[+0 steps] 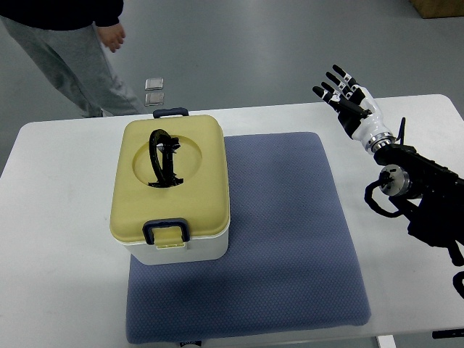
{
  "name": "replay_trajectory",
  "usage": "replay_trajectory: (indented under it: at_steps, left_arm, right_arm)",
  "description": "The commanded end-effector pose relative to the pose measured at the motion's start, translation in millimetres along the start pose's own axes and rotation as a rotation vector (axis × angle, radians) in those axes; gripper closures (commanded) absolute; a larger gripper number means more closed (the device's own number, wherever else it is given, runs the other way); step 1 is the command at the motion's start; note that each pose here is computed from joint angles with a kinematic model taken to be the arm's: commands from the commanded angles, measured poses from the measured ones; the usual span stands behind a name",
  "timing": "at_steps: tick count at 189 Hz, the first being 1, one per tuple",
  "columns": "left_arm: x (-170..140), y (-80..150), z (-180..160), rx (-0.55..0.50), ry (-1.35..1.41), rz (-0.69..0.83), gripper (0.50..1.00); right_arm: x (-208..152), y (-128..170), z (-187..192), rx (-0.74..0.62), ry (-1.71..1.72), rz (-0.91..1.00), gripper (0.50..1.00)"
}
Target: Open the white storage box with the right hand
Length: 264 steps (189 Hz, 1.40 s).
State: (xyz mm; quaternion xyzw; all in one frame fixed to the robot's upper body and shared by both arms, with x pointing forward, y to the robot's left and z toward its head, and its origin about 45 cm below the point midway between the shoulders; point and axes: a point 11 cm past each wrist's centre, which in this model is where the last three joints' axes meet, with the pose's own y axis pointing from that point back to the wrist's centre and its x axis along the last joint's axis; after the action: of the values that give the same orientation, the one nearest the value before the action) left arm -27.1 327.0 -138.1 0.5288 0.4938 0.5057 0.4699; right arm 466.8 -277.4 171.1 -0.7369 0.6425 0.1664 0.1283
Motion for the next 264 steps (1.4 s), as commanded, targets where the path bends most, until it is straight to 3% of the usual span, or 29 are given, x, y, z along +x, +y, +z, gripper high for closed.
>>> replay_trajectory:
  at_steps: [1,264]
  left_arm:
    - [-0.6,0.0,0.2,0.001,0.003,-0.002,0.5]
    - [0.4,0.1,2.5,0.0,0.009,0.004,0.5]
  right_arm:
    - [0.0,0.0,0.0,0.0,0.0,0.0,0.57]
    - [4.3,-1.4,-9.0,0.011,0.018,0.002,0.57]
